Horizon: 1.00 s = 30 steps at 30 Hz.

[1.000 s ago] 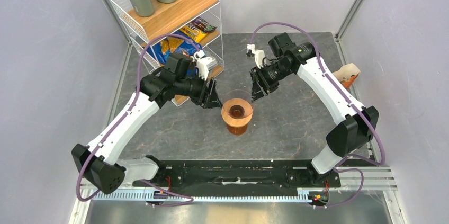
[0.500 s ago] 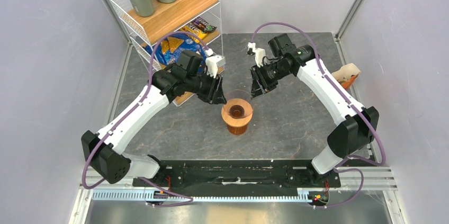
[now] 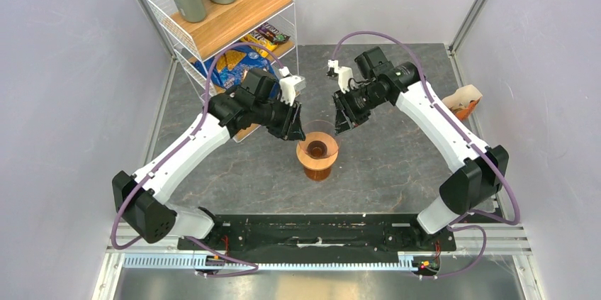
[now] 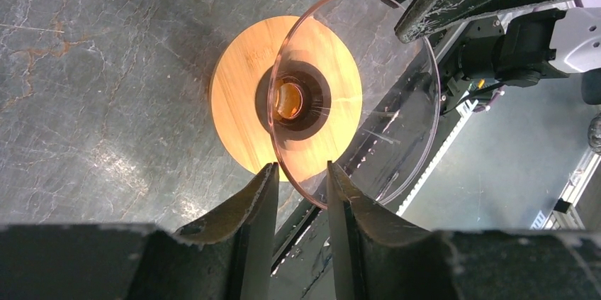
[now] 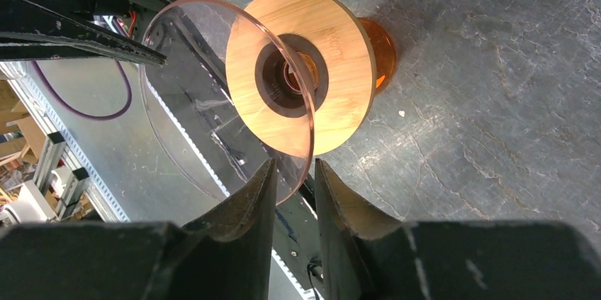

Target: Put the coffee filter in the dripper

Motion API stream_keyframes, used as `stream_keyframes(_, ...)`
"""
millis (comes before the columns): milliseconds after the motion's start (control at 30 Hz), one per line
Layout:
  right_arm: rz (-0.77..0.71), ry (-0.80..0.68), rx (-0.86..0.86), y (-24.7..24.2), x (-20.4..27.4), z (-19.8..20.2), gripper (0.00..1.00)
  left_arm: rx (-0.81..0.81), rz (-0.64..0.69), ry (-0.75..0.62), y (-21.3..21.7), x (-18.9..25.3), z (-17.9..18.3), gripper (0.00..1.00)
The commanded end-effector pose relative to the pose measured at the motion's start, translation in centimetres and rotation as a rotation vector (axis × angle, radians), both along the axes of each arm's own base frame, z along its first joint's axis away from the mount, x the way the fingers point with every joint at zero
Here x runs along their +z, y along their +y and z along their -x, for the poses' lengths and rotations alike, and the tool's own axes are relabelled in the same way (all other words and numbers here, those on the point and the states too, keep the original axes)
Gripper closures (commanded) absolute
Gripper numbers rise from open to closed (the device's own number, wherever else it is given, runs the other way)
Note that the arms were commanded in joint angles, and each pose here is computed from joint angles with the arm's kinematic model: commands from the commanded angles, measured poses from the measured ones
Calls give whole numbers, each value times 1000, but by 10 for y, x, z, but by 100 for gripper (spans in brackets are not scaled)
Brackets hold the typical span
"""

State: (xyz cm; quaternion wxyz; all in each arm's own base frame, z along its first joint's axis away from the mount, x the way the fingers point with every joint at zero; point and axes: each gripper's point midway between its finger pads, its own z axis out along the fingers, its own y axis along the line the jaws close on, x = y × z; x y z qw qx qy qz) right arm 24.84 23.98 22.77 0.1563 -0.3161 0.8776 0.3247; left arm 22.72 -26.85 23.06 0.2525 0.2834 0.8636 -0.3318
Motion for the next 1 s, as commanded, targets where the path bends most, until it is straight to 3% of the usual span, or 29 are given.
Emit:
stream_keyframes(0,2,-29,-8,2,9,1,68,20,20,-23,-7,10,-9,63)
stream_keyframes(433,31,-18,-9,10,4,-2,84,44,-29,-28,-2,1,-15,69)
stream_keyframes(633,57,-23,-25,9,-3,-9,100,50,-30,-22,-3,0,-17,76)
stream_keyframes(967,64,3,-25,9,-4,-7,100,65,-56,33,-5,-14,-18,98)
